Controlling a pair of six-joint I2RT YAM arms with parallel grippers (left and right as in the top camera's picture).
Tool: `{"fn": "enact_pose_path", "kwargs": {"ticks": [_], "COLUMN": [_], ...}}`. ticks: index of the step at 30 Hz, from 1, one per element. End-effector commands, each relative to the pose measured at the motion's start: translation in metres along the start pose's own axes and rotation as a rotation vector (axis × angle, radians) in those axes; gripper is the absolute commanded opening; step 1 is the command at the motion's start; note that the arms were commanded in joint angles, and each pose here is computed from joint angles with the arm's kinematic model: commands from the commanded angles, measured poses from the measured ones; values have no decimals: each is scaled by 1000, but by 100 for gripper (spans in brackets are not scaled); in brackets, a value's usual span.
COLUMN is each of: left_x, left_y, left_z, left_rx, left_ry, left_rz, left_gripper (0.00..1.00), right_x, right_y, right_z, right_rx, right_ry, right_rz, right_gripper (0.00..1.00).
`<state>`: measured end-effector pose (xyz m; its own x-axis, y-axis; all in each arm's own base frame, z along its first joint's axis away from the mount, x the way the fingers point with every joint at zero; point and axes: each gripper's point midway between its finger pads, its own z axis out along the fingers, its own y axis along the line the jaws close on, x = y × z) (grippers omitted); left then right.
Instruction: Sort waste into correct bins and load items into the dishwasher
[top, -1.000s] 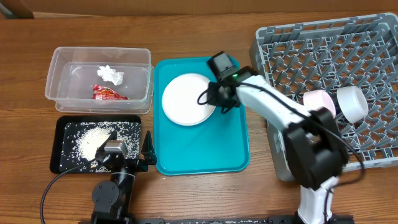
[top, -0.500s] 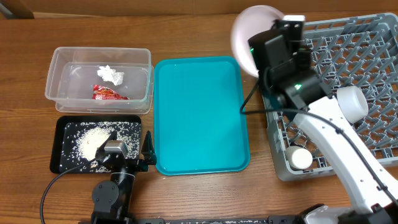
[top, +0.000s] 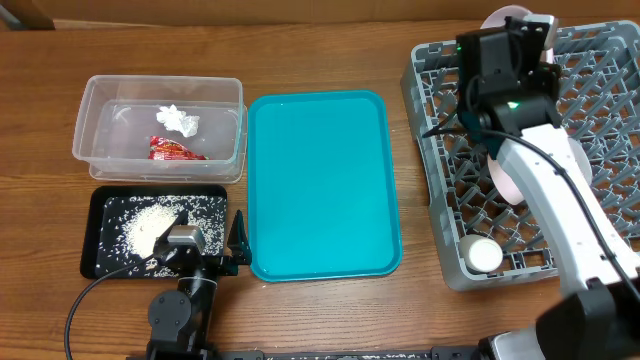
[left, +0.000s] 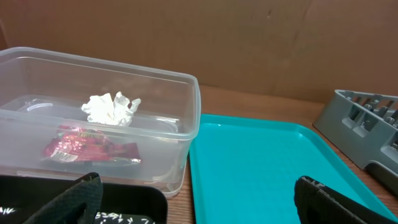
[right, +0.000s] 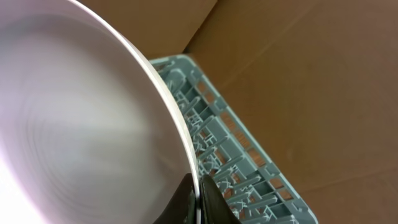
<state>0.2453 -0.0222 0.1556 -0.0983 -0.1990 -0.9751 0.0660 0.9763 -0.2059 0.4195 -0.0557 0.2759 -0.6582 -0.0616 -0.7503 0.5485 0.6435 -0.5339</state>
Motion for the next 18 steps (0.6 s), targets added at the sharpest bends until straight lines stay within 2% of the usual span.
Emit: {"fn": "enact_pose_path", "kwargs": {"ticks": [1,5,11,12,13,14,15,18], "left_x": [0,0,0,0,0,0,0,0], "left_y": [-1,-1,-1,-1,-1,-1,-1,-1], "left_z": [0,0,0,0,0,0,0,0], "left_rx": [7,7,7,7,7,7,7,7], "left_ry": [-3,-3,-3,-3,-3,-3,-3,-3], "left_rz": [-7,-7,-7,-7,-7,-7,-7,-7], "left_gripper": [100,100,100,100,100,100,100,100], "right_x": [14,20,30,30,32,33,32,27], "right_y": [21,28,52,55,58,58,57,50], "right_z": [14,25,16,12,9,4,-8,-33], "right_rx": [29,95,9,1,-5,-6,-13,-58], "right_ry": [31,35,54,51,50,48,37,15], "right_rz": [-70,-104,-160,-172,-184,-196,-167,-100], "right_gripper": [4,4,6,14,29,37,50,60]}}
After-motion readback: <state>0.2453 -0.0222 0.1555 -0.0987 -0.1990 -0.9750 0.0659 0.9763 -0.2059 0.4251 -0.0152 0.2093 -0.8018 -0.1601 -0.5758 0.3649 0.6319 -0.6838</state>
